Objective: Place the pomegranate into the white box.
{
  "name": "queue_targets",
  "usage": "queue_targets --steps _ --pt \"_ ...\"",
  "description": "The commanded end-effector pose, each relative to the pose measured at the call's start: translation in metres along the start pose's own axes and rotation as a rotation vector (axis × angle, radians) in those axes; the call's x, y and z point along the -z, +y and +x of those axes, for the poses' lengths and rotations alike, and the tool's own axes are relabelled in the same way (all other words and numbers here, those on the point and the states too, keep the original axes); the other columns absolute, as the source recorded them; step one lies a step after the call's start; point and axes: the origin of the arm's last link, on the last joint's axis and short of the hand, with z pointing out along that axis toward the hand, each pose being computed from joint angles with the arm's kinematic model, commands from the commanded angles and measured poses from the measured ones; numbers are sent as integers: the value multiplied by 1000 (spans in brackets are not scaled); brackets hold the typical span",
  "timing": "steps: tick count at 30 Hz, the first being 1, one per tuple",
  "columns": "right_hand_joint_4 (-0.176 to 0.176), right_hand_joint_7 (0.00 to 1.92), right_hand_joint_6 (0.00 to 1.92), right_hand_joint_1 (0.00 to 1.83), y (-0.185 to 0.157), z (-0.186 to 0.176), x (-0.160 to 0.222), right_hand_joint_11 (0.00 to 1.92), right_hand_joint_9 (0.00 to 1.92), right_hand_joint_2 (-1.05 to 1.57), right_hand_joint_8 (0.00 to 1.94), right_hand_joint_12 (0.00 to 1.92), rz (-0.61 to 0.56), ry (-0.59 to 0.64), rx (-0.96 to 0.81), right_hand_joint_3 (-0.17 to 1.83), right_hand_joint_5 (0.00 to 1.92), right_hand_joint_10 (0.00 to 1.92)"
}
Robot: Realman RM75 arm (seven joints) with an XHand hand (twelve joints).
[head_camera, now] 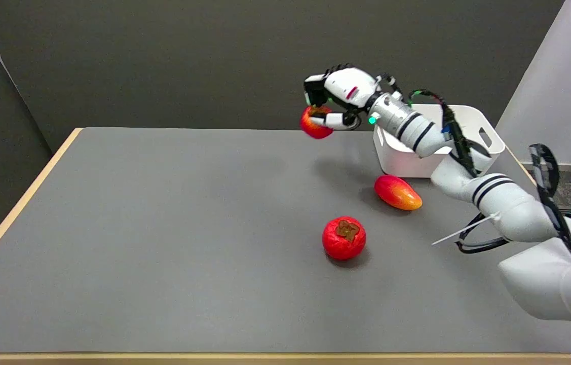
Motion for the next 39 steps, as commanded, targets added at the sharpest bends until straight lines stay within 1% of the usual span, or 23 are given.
queue_targets --steps 1,2,4,12,18,21,27,31,34,39 --pt "-96 840 1652 1163 55 56 39 682 697 1140 1295 1641 -147 94 116 285 552 1208" --pt "-96 841 1649 1163 59 59 43 684 701 1145 1293 1634 -160 98 122 275 553 1202" --pt "-95 844 1628 1164 64 65 48 704 750 1189 1273 1566 -174 108 133 178 555 1150" --pt "-92 844 1626 1163 90 87 72 704 748 1185 1274 1571 -263 147 189 183 557 1151" --pt "-92 845 1626 1163 108 96 91 706 749 1182 1272 1571 -323 153 205 187 558 1151" --pt "-92 845 1626 1163 121 99 102 706 749 1182 1272 1572 -374 143 230 189 559 1151" --pt "-92 845 1626 1163 146 94 125 707 749 1182 1272 1572 -461 101 238 189 558 1151" --pt "-92 846 1627 1164 162 83 139 706 749 1180 1272 1571 -521 62 211 192 559 1151" --pt "-92 843 1646 1162 173 71 147 680 709 1124 1293 1645 -561 30 183 316 557 1226" --pt "-93 843 1647 1163 184 55 155 678 707 1125 1294 1640 -608 -12 141 314 558 1222"
